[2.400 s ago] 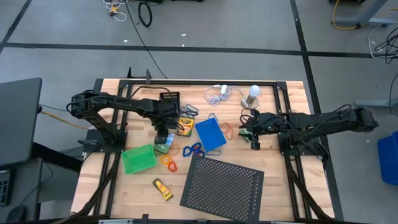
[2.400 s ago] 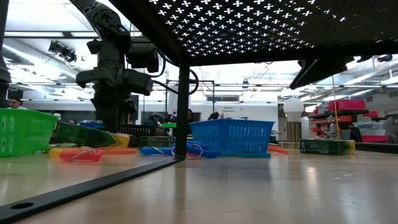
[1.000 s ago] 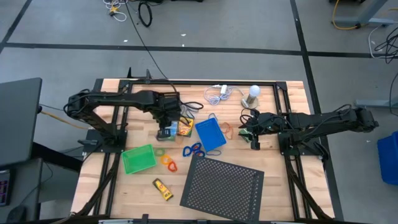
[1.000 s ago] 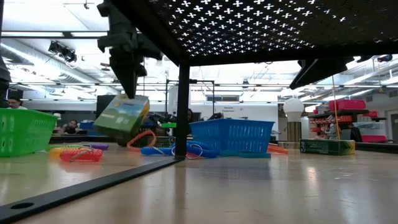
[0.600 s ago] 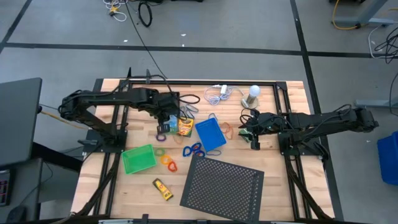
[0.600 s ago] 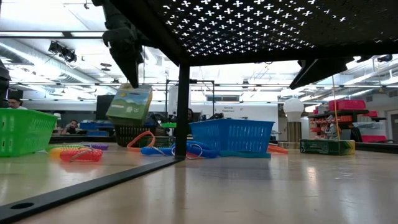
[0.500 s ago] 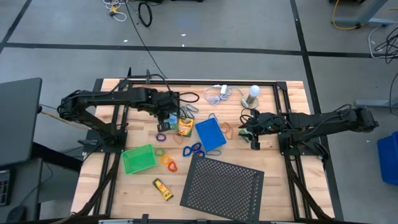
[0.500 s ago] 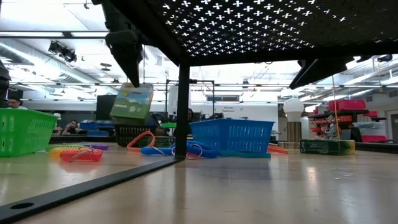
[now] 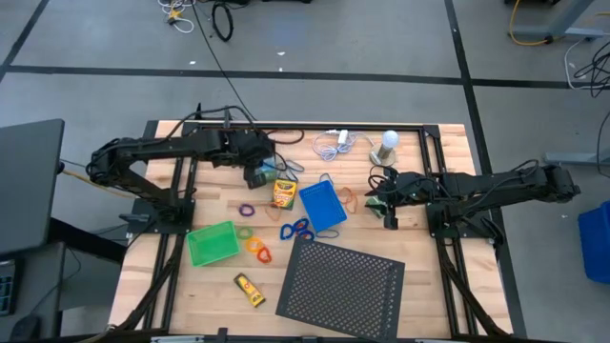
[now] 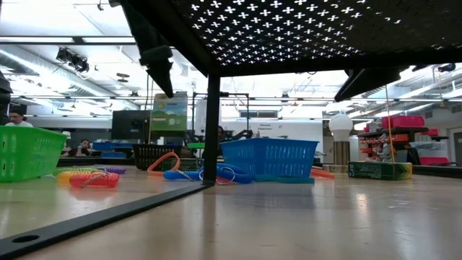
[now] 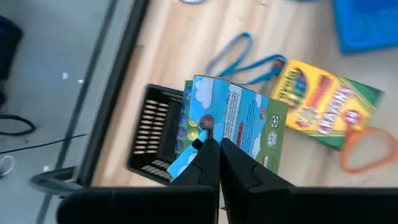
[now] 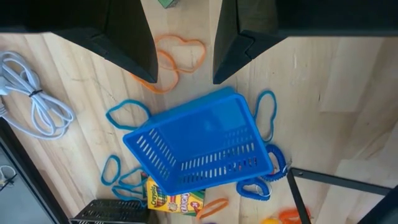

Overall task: Pick & Place Office Desk Supplies
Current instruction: Put the blue green crayon box into the black bin

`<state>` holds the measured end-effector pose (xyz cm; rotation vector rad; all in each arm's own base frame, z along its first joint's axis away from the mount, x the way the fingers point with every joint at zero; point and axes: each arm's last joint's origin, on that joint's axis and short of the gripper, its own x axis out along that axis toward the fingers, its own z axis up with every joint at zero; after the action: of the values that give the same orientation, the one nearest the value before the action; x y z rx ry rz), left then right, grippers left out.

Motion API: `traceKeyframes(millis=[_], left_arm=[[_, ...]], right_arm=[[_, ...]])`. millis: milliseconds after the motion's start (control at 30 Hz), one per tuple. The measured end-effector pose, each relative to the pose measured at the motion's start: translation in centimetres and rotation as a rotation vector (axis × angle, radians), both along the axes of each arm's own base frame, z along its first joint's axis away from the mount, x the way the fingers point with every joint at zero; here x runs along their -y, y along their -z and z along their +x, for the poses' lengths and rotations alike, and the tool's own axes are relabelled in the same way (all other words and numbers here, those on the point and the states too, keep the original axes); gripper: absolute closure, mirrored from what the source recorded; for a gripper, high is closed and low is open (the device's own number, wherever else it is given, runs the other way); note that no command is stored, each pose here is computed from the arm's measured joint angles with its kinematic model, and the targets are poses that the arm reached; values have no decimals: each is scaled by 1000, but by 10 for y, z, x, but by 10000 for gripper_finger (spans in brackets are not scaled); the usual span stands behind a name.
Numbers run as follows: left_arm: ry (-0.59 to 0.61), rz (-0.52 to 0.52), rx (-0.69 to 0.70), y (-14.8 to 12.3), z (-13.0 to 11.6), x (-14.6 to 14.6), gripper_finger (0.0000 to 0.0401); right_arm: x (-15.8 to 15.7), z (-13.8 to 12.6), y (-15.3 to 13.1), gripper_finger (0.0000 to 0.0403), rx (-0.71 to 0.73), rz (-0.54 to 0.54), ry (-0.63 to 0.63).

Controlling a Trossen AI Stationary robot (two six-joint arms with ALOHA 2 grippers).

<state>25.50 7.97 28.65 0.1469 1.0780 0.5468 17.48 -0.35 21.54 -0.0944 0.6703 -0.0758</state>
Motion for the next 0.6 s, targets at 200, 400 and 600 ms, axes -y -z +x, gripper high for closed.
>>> traceKeyframes(millis=[200, 400, 600], left_arm=[[-67, 89, 8, -2, -2, -16, 400], [-86, 141, 14, 8, -3, -28, 400], [-97, 176, 2, 23, -5, -35, 400]], right_arm=[[0, 0, 0, 238, 4, 0, 0], [0, 0, 0, 238, 4, 0, 0], [0, 0, 0, 238, 3, -4, 1]])
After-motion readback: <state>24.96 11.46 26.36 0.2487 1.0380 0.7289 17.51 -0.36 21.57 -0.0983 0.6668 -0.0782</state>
